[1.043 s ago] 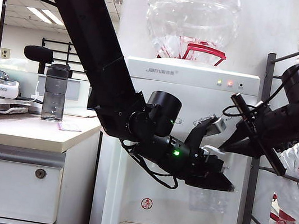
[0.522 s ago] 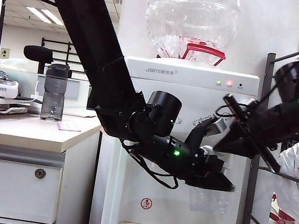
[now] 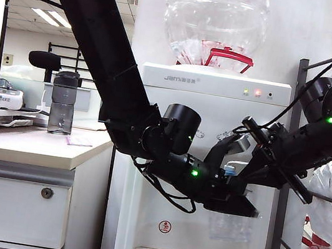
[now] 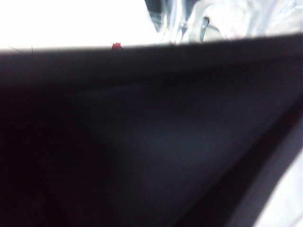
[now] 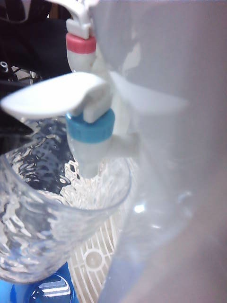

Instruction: Pick up the plastic mug from the left desk, go to the cold water outlet of the water dispenser, press the vertical switch to get some water, then put the mug back on the desk.

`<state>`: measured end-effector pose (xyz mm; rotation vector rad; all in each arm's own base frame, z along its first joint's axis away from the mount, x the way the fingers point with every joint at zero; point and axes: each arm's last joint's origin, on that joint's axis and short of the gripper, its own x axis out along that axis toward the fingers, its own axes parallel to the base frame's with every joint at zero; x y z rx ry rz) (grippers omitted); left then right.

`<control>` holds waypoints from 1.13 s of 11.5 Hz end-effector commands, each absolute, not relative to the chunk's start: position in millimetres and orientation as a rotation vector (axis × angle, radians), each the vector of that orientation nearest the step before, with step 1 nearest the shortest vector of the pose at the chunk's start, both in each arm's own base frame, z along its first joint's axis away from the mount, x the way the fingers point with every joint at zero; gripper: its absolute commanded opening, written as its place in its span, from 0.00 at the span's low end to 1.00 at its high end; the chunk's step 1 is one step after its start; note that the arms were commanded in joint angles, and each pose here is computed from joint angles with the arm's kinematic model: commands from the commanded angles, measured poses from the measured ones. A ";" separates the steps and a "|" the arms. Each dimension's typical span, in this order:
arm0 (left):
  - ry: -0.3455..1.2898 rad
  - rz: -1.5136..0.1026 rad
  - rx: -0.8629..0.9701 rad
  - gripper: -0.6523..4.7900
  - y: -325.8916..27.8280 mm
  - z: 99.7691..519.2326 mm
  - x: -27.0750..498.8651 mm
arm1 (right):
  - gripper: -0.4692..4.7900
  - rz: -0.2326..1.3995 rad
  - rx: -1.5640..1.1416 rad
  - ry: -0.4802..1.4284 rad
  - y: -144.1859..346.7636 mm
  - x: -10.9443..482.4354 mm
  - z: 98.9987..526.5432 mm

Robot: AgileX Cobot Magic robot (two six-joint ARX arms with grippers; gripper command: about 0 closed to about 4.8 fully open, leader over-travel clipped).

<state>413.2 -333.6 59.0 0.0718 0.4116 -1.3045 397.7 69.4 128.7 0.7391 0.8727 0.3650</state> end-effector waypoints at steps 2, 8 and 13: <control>0.348 -1.315 0.078 0.11 -335.8 70.1 415.0 | 0.08 0.411 0.719 0.847 64.3 392.9 152.9; 0.349 -1.315 0.078 0.11 -335.8 70.1 415.0 | 0.08 0.538 0.336 0.672 58.0 385.3 186.2; 0.349 -1.316 0.078 0.11 -335.9 70.1 414.8 | 0.08 0.545 0.242 0.598 58.1 391.0 183.8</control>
